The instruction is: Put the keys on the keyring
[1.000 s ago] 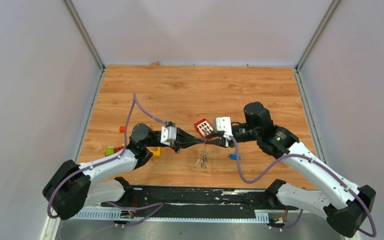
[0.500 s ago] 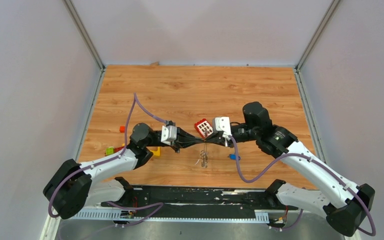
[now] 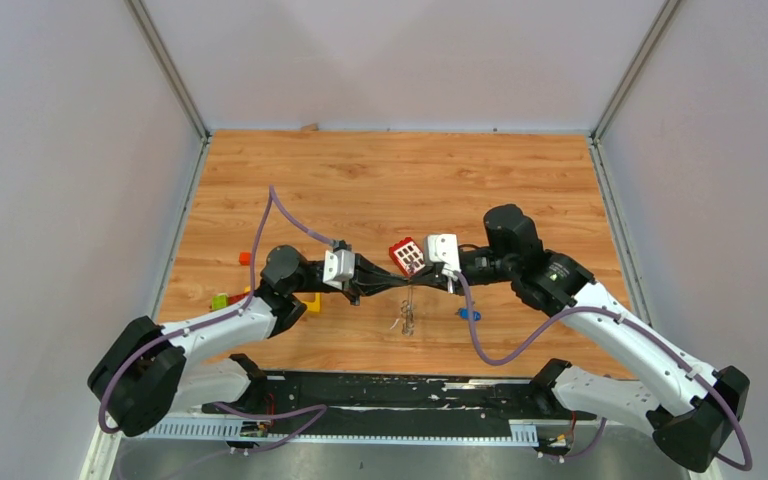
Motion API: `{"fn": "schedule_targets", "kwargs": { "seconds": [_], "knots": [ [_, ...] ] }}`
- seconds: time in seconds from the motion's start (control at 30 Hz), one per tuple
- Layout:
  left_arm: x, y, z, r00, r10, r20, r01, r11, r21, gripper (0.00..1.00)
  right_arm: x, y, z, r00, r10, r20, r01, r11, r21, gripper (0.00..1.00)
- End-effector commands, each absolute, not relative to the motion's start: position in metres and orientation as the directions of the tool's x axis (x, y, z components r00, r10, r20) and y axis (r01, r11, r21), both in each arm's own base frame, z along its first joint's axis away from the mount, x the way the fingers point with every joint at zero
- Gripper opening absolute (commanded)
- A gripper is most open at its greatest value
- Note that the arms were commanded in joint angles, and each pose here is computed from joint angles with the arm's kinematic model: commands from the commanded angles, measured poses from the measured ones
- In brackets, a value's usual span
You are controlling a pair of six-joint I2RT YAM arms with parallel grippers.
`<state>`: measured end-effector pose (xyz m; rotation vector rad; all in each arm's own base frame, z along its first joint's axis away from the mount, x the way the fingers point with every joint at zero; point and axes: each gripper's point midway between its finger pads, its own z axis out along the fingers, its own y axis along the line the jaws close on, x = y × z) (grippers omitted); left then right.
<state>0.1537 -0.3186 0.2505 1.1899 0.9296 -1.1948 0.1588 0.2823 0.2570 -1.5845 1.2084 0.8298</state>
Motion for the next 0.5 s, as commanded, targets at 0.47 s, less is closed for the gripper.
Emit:
{"fn": "schedule_targets", "kwargs": {
  "seconds": [0.47],
  "knots": [
    [0.1566, -0.322, 0.2567, 0.152, -0.195, -0.969, 0.986, -0.03, 0.161, 0.0, 0.1626, 0.2951, 0.273, 0.349, -0.3, -0.888, -0.935, -0.046, -0.352, 0.11]
  ]
}}
